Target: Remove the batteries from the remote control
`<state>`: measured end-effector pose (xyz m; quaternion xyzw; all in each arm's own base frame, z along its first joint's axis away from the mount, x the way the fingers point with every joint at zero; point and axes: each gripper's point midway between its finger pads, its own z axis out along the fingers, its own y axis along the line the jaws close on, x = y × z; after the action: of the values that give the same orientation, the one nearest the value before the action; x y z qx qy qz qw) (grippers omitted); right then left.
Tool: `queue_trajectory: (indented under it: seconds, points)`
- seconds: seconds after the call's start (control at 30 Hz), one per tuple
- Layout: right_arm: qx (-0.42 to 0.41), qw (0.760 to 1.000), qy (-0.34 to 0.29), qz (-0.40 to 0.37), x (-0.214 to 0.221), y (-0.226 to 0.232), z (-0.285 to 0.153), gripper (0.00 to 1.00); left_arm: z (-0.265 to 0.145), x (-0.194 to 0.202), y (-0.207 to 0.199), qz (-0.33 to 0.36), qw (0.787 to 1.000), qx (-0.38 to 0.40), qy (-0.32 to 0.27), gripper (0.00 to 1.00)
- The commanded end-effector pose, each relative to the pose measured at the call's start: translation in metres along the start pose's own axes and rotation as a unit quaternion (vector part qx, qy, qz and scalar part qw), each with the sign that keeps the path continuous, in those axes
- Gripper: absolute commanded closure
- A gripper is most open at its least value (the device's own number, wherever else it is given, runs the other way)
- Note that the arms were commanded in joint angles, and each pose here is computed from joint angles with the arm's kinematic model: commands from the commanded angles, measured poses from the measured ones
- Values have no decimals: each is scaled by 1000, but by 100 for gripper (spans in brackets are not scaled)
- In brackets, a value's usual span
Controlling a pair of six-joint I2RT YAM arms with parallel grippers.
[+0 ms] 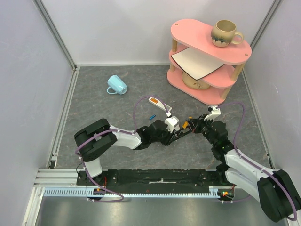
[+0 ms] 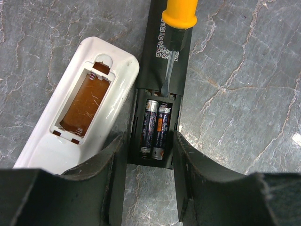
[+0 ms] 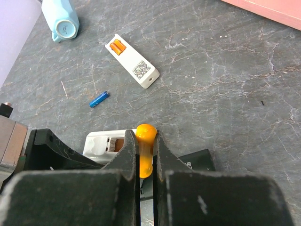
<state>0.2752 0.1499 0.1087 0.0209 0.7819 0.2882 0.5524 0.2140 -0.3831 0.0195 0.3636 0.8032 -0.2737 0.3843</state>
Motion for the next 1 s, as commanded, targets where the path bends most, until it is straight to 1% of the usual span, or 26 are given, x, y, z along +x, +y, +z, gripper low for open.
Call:
queue_trajectory:
  seconds: [0.0, 0.33, 0.57, 0.77, 0.97]
  points:
    - [-26, 998, 57, -2, 34, 3, -9, 100, -12, 79, 4, -18, 992, -12, 123, 56]
    - [-35, 999, 34, -11, 21, 9, -14, 100, -13, 81, 4, -18, 992, -13, 125, 55]
    - [-72, 997, 5, -10, 10, 23, -19, 100, -15, 81, 4, -17, 992, -12, 125, 50]
    - [-51, 999, 0, -14, 8, 15, -18, 100, -16, 80, 4, -16, 992, -12, 124, 49]
    - [-38, 998, -44, 4, -14, 16, -19, 100, -17, 81, 4, -14, 992, -12, 126, 50]
